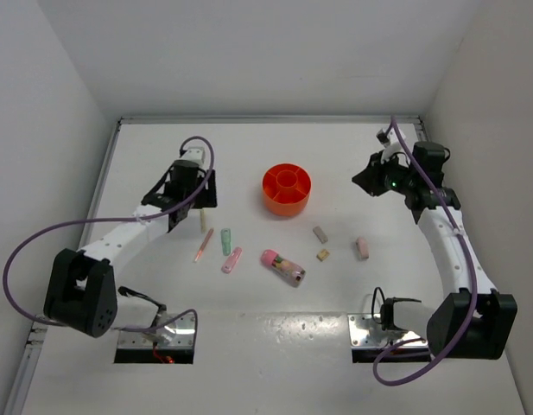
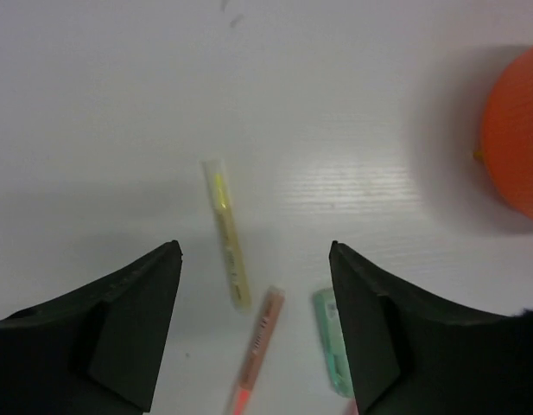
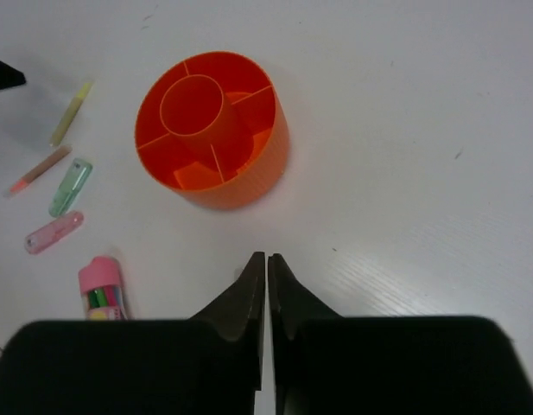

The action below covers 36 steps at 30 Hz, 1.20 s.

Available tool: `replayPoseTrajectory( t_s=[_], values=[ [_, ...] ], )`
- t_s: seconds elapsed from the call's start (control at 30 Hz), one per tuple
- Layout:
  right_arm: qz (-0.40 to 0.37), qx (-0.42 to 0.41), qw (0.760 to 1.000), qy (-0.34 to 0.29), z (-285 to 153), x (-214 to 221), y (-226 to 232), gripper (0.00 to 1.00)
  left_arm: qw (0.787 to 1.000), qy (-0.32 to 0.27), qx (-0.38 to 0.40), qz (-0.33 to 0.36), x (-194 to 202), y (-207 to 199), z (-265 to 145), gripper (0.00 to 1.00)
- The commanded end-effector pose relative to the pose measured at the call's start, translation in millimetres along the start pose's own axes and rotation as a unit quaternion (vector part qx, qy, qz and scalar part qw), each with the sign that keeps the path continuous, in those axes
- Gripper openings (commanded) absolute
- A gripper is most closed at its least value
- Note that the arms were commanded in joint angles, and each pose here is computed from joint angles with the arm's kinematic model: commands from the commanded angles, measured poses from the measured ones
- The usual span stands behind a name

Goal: Sort the stationery into containers
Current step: Pick up the pen from the center of the board.

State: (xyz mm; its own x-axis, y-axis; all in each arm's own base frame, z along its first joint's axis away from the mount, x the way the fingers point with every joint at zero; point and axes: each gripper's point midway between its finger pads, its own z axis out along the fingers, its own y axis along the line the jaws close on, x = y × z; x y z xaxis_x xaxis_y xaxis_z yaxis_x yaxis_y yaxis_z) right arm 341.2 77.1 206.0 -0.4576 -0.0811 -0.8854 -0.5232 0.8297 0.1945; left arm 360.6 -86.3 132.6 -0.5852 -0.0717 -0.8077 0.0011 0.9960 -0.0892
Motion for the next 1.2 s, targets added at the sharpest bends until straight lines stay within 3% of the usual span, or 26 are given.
replayPoseTrajectory(
  t_s=[0.0,0.03,0.07,0.1,0.13,0.17,0.23,0.3,0.37,1.0,1.17],
  values=[
    [-0.005,-0.032,0.999,-0.017,-2,-12,11,0.0,0.999,0.029,-0.025,0.039,9,-9,1,0.78],
    [-0.012,-0.032,0.999,-0.017,-3,-14,11,0.0,0.998,0.041,-0.035,0.043,14,-7,5,0.8],
    [-0.014,-0.033,0.999,-0.014,-3,-12,11,0.07,0.995,0.074,-0.043,0.053,31,-4,14,0.8],
    [-0.014,-0.033,0.999,-0.014,-3,-12,11,0.24,0.994,0.08,-0.051,0.06,30,-3,19,0.8],
    [-0.022,-0.032,0.999,-0.014,-3,-12,10,0.52,0.993,0.089,-0.049,0.062,34,-4,23,0.78],
    [-0.025,-0.032,0.999,-0.018,-5,-15,12,0.55,0.992,0.096,-0.05,0.069,37,-4,28,0.76],
    [-0.03,-0.032,0.999,-0.018,-5,-15,11,0.55,0.99,0.115,-0.048,0.073,43,-8,38,0.71],
    [-0.033,-0.031,0.999,-0.022,-7,-17,13,0.55,0.989,0.123,-0.057,0.065,46,-2,44,0.57],
    [-0.036,-0.031,0.999,-0.025,-9,-19,14,0.54,0.989,0.13,-0.059,0.046,46,5,50,0.51],
    [-0.032,-0.023,0.999,-0.013,-5,-12,8,0.54,0.983,0.178,-0.05,0.014,65,13,85,0.49],
    [-0.032,-0.023,0.999,-0.013,-5,-12,8,0.54,0.981,0.184,-0.063,0.003,67,25,93,0.31]
  ],
)
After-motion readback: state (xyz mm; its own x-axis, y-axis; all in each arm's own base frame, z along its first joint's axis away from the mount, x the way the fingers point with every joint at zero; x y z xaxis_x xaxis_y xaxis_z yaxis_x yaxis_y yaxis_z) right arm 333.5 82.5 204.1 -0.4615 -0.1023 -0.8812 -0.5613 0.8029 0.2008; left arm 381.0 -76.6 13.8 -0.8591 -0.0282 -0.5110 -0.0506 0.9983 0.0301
